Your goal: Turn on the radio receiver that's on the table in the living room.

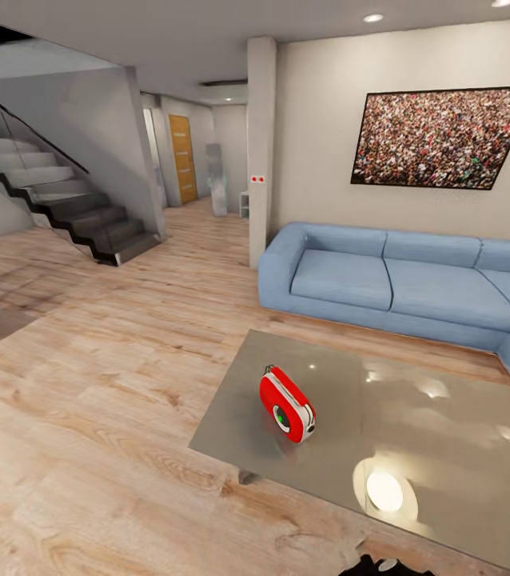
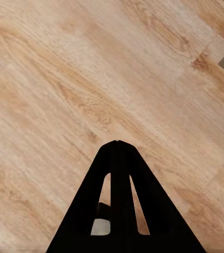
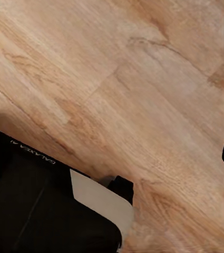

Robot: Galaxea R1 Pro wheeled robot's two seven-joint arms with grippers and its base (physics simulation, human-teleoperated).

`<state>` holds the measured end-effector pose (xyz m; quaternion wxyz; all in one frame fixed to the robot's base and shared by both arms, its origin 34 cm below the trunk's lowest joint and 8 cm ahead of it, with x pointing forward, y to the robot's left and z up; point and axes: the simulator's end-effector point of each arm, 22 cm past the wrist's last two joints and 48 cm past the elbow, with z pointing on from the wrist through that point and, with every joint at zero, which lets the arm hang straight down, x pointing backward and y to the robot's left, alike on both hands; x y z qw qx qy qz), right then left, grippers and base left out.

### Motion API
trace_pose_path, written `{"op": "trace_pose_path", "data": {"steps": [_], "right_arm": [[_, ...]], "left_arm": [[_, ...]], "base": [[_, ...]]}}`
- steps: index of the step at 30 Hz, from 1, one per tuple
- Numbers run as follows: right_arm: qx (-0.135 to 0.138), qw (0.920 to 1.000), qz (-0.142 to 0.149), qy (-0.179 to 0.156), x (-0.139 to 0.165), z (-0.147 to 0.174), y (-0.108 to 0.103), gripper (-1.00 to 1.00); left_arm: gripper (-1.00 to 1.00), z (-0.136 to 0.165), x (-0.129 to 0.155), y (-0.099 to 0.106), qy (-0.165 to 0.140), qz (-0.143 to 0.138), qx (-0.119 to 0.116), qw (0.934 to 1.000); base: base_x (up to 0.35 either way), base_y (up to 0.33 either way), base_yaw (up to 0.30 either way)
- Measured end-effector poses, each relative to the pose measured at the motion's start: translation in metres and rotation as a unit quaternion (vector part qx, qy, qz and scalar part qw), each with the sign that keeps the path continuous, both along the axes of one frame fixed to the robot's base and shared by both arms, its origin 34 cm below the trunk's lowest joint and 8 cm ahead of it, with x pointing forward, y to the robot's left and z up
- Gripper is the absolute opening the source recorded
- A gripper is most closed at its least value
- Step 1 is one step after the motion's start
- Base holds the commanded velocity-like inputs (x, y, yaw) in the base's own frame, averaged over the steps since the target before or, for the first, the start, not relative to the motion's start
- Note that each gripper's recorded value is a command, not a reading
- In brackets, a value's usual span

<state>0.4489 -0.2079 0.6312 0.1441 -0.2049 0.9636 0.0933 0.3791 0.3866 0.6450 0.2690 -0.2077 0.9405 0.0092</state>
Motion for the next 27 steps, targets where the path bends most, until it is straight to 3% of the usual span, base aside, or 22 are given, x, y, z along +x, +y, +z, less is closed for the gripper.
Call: {"op": "trace_pose_path", "data": {"steps": [4, 7, 10, 18, 27], "right_arm": [[-0.043, 0.9989, -0.017, -0.011, -0.023, -0.008, -0.023, 1.00], [-0.068, 0.9973, -0.025, -0.008, -0.049, -0.016, -0.035, 1.00], [-0.085, 0.9957, -0.036, -0.002, -0.070, -0.022, -0.044, 1.00], [-0.152, 0.9840, -0.093, 0.000, -0.100, -0.027, -0.080, 1.00], [-0.160, 0.9825, -0.095, 0.006, -0.110, -0.029, -0.082, 1.00]], "left_arm": [[-1.00, -0.017, -0.039, -0.019, 0.049, -0.022, -0.016, 0.9984], [-1.00, -0.033, -0.087, -0.033, 0.109, -0.069, -0.024, 0.9913], [-1.00, -0.039, -0.110, -0.036, 0.135, -0.102, -0.022, 0.9853], [-1.00, -0.040, -0.137, -0.050, 0.117, -0.131, -0.021, 0.9842], [-1.00, -0.042, -0.149, -0.065, 0.122, -0.141, -0.030, 0.9820]], "base": [[-0.001, 0.003, 0.000], [0.000, 0.000, 0.000], [0.000, 0.000, 0.000], [0.000, 0.000, 0.000], [0.000, 0.000, 0.000]]}}
